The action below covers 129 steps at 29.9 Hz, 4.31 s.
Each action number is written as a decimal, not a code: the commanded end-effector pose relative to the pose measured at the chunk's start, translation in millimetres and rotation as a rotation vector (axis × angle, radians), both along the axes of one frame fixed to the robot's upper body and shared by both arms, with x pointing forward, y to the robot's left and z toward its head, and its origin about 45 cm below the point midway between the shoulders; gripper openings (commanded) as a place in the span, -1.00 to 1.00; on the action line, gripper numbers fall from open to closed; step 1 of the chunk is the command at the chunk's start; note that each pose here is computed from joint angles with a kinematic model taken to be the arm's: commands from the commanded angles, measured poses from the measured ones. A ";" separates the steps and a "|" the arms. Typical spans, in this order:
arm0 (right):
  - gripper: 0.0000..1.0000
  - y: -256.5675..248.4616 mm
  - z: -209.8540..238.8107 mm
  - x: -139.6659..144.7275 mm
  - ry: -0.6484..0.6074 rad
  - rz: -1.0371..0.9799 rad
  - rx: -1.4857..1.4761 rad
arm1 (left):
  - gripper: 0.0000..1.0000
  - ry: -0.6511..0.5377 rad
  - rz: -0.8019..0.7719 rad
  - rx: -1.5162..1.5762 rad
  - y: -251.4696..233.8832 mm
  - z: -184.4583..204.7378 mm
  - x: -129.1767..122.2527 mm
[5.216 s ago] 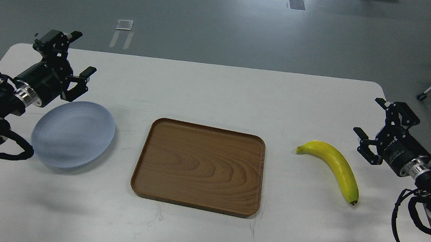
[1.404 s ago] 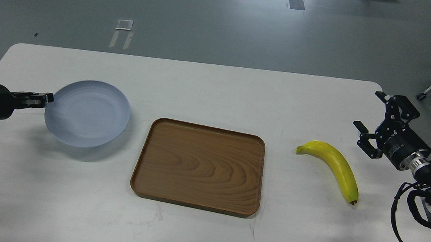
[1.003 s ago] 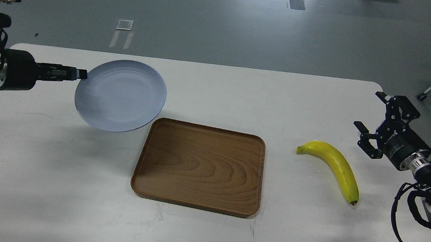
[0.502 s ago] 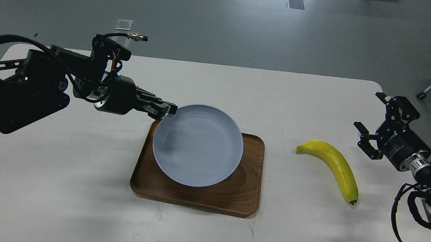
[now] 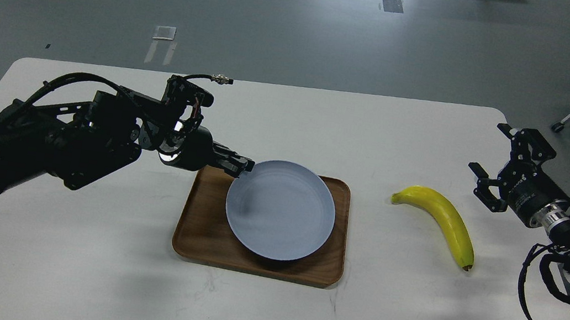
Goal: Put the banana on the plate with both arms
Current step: 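Carry the plate over the wooden tray and lower it down, then open the left gripper and raise it away from the plate, then reach the right gripper to the banana and grasp its middle, then lift the banana and carry it over the plate with the right gripper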
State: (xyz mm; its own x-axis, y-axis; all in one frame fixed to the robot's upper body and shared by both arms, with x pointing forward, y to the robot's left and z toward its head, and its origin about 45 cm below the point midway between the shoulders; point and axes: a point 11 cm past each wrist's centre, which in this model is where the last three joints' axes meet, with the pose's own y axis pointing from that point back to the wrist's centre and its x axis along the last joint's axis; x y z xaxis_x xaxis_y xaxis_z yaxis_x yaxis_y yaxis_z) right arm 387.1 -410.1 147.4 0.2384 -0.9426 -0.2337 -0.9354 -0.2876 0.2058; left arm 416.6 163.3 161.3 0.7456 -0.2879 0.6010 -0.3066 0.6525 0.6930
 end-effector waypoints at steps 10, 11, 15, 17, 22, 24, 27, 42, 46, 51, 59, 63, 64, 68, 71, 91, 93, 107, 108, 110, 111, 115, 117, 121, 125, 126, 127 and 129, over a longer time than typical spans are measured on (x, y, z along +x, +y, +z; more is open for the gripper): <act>1.00 -1.1 -1.0 -1.2 0.003 -0.002 -0.001 | -0.93 0.017 0.019 0.006 5.6 -9.0 -2.4; 1.00 -1.0 -1.3 -1.4 0.004 -0.001 -0.002 | -0.65 0.019 0.020 0.002 5.2 -9.4 -3.0; 1.00 -0.6 0.5 0.2 -0.001 0.000 -0.002 | 0.68 0.020 0.029 -0.007 6.3 -8.9 -2.6; 1.00 0.8 3.6 2.8 -0.008 0.003 -0.001 | 1.00 0.026 0.052 -0.029 10.0 -5.3 -0.2; 1.00 -5.0 16.5 9.1 -0.033 0.001 -0.016 | 1.00 0.062 0.189 -0.239 15.3 35.5 19.8; 1.00 -9.4 24.0 12.2 -0.046 -0.002 -0.028 | 1.00 0.075 0.234 -0.303 20.0 46.5 24.9; 1.00 -15.7 36.6 15.1 -0.060 0.043 -0.111 | 1.00 0.132 0.351 -0.509 24.5 68.5 34.7; 1.00 39.1 77.4 23.7 -0.090 0.720 -0.850 | 1.00 0.325 0.766 -1.345 102.4 123.7 55.0; 1.00 39.2 75.7 20.8 -0.046 0.887 -1.062 | 1.00 0.334 0.782 -1.341 105.4 115.0 51.7; 1.00 15.5 81.9 17.1 0.067 1.070 -1.349 | 1.00 0.339 0.788 -1.332 105.5 109.8 49.7; 1.00 5.9 51.7 1.4 0.201 1.230 -1.455 | 1.00 0.340 0.787 -1.337 105.0 110.4 50.0; 1.00 5.0 38.7 -2.0 0.188 1.240 -1.478 | 1.00 0.338 0.789 -1.339 106.2 110.6 50.0; 1.00 9.8 35.4 -1.3 0.168 1.244 -1.481 | 1.00 0.338 0.789 -1.339 106.2 110.6 50.0; 0.98 18.5 30.1 0.9 0.147 1.254 -1.482 | 1.00 0.338 0.789 -1.341 106.3 111.0 50.1; 0.97 27.6 22.5 0.0 0.131 1.270 -1.472 | 1.00 0.338 0.789 -1.341 106.3 111.0 50.1; -0.89 33.3 8.6 -4.5 0.121 1.286 -1.466 | 1.00 0.335 0.791 -1.340 107.8 111.3 50.1; -0.93 33.4 17.0 1.0 0.107 1.272 -1.477 | 1.00 0.334 0.791 -1.339 108.5 111.5 50.1; -0.92 158.9 105.2 46.7 -0.177 1.322 -1.405 | 1.00 0.318 0.792 -1.342 116.7 117.9 49.7; -0.91 168.9 103.9 46.3 -0.181 1.333 -1.384 | 1.00 0.318 0.792 -1.342 116.7 117.9 49.7; -0.91 200.7 96.5 42.2 -0.200 1.378 -1.329 | 1.00 0.317 0.790 -1.344 116.7 119.0 50.1; -0.91 217.2 92.6 39.9 -0.215 1.400 -1.308 | 1.00 0.318 0.789 -1.346 116.3 119.2 50.0; -0.90 250.4 82.5 32.9 -0.241 1.443 -1.255 | 1.00 0.309 0.790 -1.344 120.6 121.9 49.9; -0.89 267.6 70.3 26.7 -0.239 1.483 -1.244 | 1.00 0.309 0.791 -1.343 121.0 121.5 49.5; -0.88 286.0 52.5 20.0 -0.241 1.521 -1.237 | 1.00 0.312 0.787 -1.345 120.0 122.4 49.1; -0.81 302.6 33.4 9.3 -0.239 1.561 -1.215 | 1.00 0.301 0.792 -1.344 125.0 124.6 49.3; -0.78 303.4 32.0 8.4 -0.238 1.563 -1.212 | 1.00 0.300 0.793 -1.343 125.7 124.8 49.3; -0.77 303.8 30.2 7.6 -0.236 1.565 -1.210 | 1.00 0.300 0.793 -1.343 125.7 124.8 49.3; -0.72 305.4 25.4 6.7 -0.232 1.565 -1.208 | 1.00 0.301 0.794 -1.343 125.9 124.1 49.0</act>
